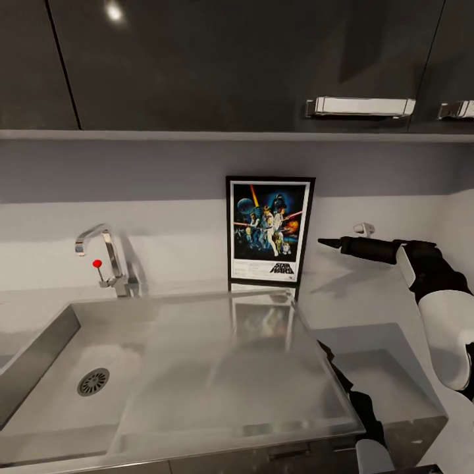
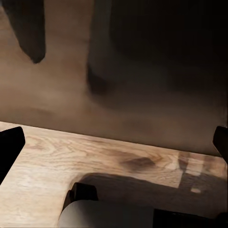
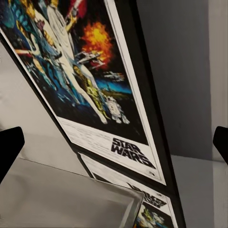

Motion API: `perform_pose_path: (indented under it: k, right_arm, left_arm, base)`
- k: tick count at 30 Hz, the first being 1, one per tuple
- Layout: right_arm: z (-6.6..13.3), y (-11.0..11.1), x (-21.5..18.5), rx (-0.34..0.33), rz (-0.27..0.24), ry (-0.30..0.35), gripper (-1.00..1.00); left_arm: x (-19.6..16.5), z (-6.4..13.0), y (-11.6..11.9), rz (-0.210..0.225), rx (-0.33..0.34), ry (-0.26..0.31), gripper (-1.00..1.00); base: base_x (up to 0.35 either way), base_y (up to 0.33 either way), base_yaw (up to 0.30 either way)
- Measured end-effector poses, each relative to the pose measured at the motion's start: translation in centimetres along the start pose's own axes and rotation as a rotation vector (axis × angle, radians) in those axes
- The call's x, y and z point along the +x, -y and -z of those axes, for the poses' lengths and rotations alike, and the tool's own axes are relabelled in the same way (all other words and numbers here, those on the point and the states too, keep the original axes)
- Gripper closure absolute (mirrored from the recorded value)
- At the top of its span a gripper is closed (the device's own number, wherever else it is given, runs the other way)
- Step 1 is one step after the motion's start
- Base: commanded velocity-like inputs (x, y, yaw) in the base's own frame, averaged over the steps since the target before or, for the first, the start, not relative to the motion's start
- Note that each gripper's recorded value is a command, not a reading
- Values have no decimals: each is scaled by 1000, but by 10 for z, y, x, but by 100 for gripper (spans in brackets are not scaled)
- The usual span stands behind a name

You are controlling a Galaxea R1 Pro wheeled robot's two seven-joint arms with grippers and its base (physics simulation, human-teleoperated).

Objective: Pick up the poster from the kitchen countertop and hang it on one of the wall nails in the kitchen.

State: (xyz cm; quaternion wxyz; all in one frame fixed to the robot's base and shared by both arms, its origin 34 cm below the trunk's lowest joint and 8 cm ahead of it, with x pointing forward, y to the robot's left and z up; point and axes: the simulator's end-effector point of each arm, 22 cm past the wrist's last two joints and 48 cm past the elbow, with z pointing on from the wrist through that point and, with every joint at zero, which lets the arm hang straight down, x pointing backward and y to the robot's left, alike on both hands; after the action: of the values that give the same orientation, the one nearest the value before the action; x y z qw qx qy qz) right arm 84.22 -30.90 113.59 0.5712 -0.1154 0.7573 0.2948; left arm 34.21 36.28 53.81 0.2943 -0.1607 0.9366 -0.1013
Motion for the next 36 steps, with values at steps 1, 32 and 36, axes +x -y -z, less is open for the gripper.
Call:
perform_pose_path:
  k: [1,32,36]
  right_arm:
    - [0,0,-2,1,0,0,-100]
    - [-3,-7,-41,-33,3,23,-100]
    - [2,-2,-42,-24,3,25,-100]
  left_arm:
    - [-1,1,3,-2,12,-1,-100]
    - [9,22,26,20,75,-32,-100]
    - [27,24,31,41,78,-59,-100]
  base:
    - [0,0,0]
    - [0,0,0]
    - [0,0,0]
